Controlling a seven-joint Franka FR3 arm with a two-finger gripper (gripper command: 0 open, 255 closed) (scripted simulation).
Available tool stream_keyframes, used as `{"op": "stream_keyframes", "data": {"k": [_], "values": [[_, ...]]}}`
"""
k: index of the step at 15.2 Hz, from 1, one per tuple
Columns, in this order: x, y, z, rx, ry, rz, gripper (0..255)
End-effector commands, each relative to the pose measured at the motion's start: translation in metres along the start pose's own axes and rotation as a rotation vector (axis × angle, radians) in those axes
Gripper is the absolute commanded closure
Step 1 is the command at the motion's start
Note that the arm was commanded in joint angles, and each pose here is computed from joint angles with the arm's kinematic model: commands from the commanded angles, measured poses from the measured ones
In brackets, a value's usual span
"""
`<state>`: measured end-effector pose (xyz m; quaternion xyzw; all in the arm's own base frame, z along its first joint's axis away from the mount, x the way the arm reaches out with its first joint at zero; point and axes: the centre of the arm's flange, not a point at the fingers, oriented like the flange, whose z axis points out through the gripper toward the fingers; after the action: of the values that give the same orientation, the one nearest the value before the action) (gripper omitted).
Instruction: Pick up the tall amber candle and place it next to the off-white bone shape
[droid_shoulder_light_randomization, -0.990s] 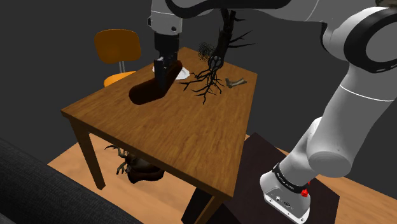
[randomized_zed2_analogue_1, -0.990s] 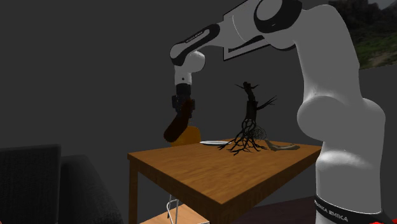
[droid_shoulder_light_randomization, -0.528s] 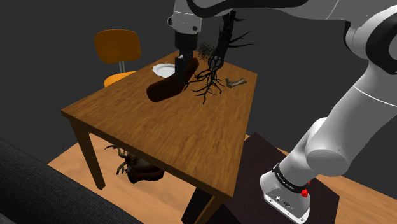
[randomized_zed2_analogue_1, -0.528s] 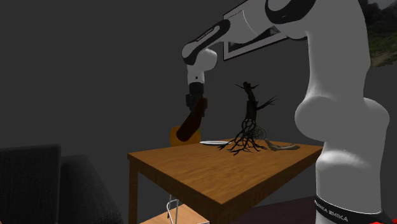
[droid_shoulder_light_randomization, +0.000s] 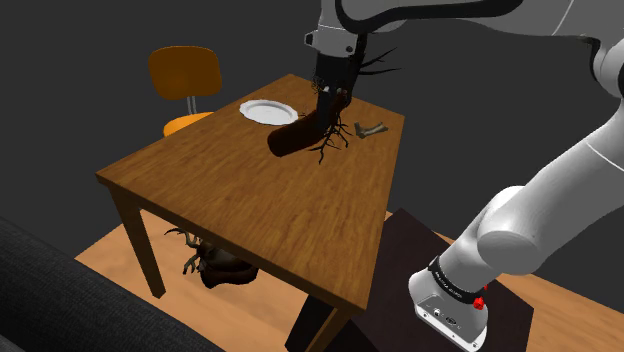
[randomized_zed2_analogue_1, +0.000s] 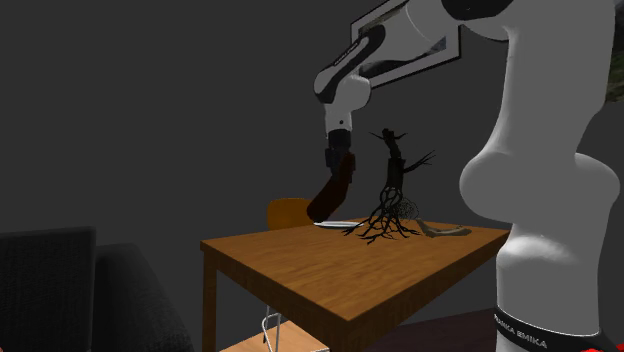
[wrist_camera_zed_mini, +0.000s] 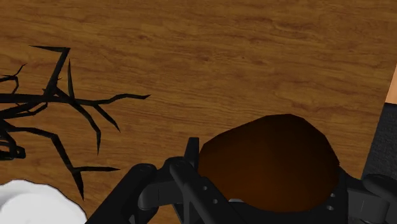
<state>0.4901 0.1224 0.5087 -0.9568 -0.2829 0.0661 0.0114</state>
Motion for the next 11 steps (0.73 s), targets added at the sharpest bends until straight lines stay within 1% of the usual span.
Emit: {"op": "stream_keyframes", "data": {"k": [1, 11], "values": [[-0.019, 0.020, 0.001, 0.000, 0.001, -0.001, 255], [-0.114, 0.111, 0.006, 0.000, 0.001, -0.001, 255]]}}
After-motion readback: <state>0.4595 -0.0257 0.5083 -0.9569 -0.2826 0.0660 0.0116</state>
